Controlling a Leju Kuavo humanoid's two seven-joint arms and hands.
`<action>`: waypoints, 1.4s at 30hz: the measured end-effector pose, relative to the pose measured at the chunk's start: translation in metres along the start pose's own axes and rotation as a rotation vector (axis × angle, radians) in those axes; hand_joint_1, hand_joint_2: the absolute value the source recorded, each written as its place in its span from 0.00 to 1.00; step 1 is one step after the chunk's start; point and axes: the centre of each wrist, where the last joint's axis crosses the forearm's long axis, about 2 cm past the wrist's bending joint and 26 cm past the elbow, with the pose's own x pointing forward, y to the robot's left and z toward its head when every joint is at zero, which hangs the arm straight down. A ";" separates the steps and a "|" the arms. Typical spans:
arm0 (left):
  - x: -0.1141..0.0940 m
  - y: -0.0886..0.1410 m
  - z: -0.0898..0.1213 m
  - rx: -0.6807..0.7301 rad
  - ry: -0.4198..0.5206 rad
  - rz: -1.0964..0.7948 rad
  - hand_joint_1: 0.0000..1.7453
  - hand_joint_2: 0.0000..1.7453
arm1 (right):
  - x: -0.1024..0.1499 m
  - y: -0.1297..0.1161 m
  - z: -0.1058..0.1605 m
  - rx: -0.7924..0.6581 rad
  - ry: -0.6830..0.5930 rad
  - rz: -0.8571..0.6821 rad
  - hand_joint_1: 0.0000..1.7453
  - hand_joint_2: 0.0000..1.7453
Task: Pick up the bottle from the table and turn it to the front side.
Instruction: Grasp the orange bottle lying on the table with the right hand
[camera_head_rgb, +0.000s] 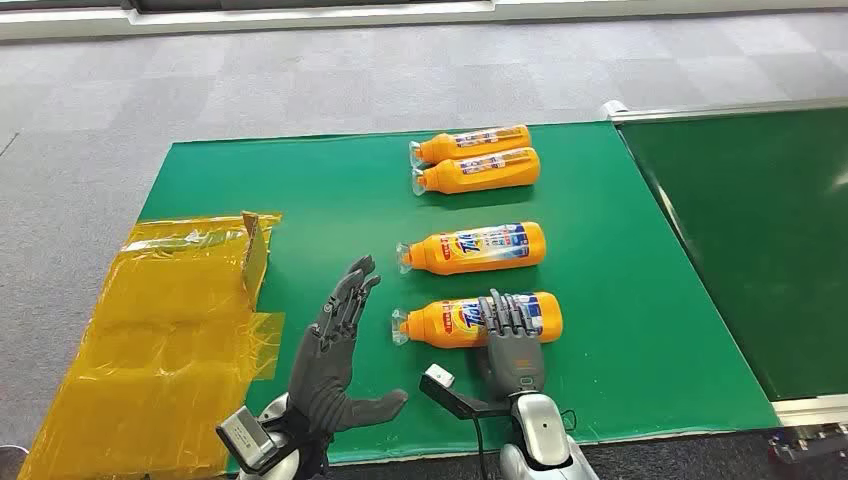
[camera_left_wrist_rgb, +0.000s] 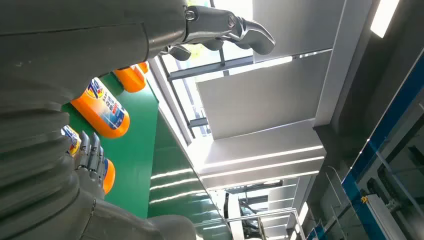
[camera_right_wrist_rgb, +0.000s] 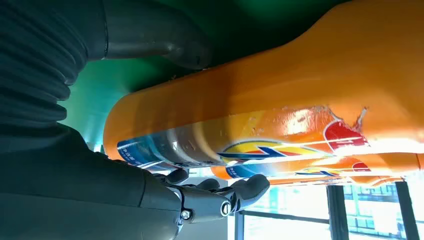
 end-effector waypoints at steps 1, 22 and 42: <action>0.000 0.000 0.000 0.000 0.000 0.000 0.00 1.00 | 0.000 0.000 -0.001 0.000 0.000 0.002 0.00 1.00; 0.000 0.008 -0.003 0.019 -0.003 -0.012 0.00 1.00 | -0.010 0.002 -0.030 0.056 -0.010 0.040 0.25 1.00; 0.002 0.015 -0.002 0.053 -0.014 -0.032 0.00 1.00 | -0.016 -0.005 -0.043 0.056 -0.026 0.040 1.00 1.00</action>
